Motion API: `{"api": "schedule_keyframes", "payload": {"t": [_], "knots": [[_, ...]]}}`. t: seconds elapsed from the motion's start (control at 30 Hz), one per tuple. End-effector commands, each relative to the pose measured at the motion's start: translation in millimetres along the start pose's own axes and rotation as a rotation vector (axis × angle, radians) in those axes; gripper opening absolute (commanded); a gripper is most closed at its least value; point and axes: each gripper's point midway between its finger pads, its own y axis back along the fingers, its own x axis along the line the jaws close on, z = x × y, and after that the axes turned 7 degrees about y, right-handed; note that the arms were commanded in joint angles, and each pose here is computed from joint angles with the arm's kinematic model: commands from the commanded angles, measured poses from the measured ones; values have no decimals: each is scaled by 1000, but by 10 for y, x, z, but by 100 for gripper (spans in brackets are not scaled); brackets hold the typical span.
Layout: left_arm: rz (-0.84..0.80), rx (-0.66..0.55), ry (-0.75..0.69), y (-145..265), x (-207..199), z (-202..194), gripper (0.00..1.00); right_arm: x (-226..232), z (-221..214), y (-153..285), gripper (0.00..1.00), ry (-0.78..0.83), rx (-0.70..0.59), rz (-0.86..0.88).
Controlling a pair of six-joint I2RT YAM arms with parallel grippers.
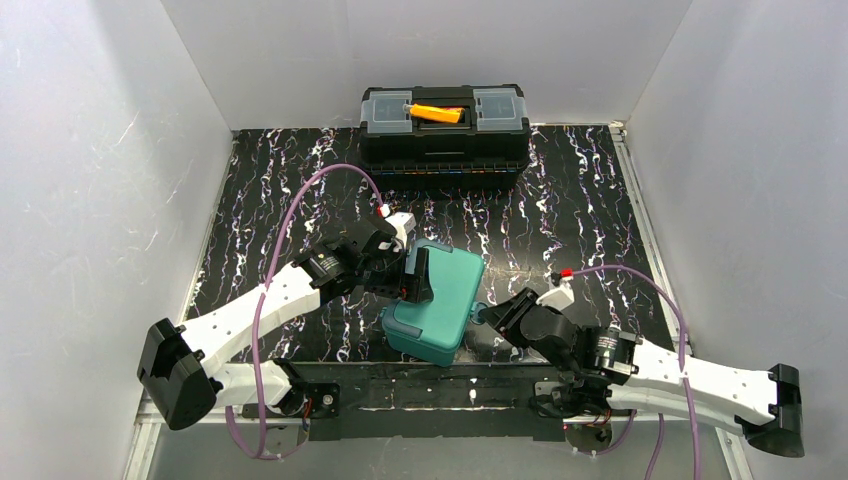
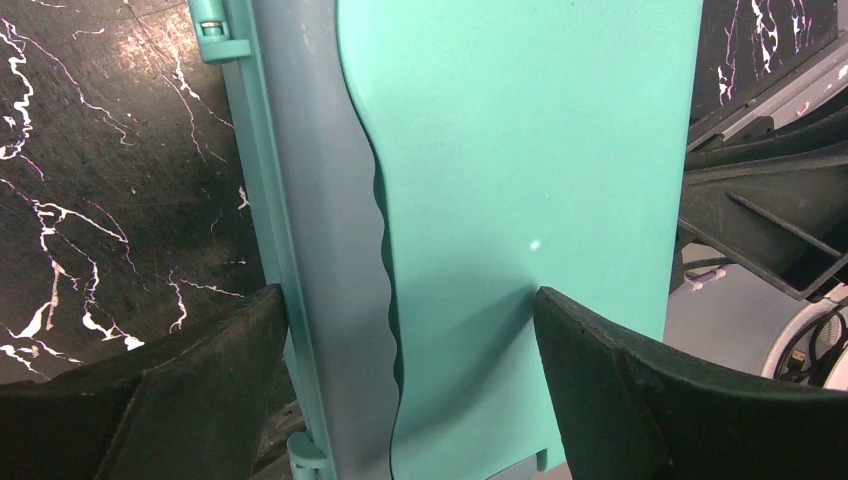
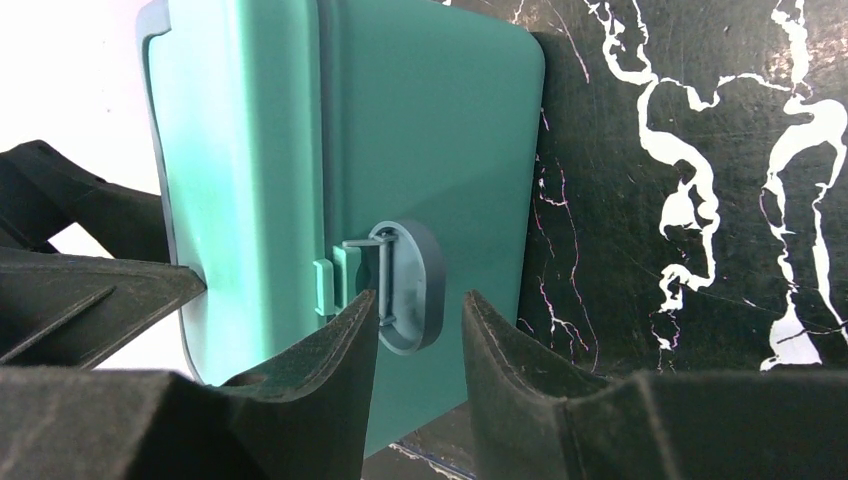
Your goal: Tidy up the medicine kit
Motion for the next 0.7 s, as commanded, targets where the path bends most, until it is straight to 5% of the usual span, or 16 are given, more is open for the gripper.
{"api": "schedule_keyframes", "payload": {"t": [0.0,0.67], "knots": [[168,170,-35,-87,450,-482,87,85,64,-44,43,-61,-44,35],[163,175,-33,-105,450,-496,87,140,141,-25,28,-81,-78,65]]}}
